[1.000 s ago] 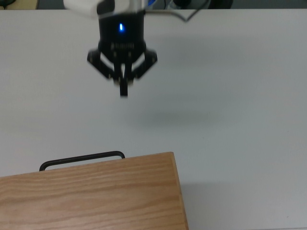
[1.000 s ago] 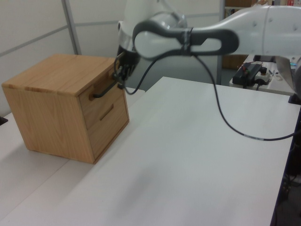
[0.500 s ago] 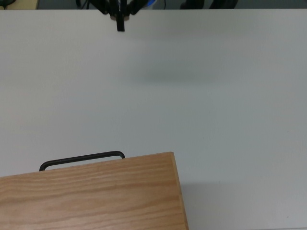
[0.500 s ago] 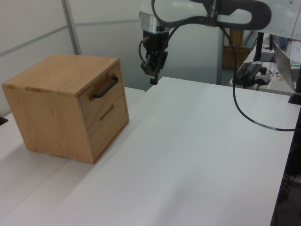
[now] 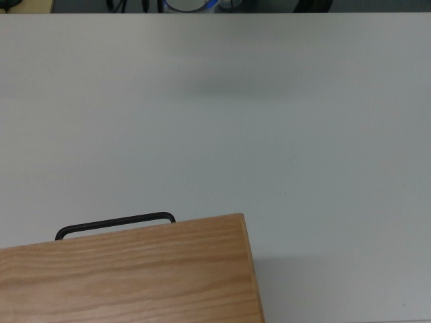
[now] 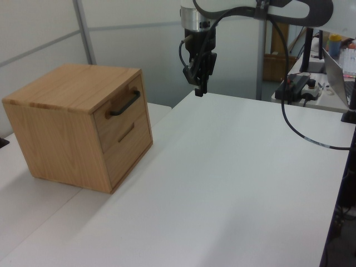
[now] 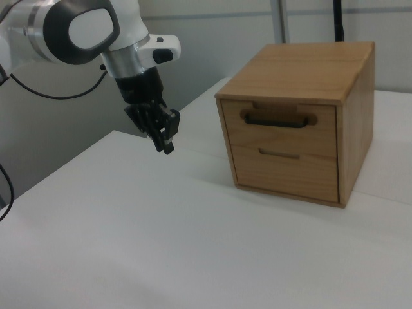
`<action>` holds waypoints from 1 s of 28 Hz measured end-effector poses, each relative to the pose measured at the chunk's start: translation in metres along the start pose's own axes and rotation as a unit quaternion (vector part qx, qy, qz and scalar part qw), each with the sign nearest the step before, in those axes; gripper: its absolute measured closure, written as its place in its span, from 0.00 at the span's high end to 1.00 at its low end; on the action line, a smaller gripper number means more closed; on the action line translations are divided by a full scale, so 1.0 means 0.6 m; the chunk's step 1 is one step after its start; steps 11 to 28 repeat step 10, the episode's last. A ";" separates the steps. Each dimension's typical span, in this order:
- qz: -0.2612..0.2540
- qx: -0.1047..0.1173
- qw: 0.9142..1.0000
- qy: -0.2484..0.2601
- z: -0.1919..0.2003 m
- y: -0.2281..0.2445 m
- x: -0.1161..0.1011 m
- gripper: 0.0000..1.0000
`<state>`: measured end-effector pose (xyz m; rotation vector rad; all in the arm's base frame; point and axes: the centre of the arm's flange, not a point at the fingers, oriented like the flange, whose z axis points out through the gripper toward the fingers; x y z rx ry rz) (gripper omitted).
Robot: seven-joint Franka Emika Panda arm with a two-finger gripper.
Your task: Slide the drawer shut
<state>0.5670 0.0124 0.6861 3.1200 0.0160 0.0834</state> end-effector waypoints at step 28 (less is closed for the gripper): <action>-0.001 0.000 1.000 -0.002 -0.001 0.004 -0.003 0.60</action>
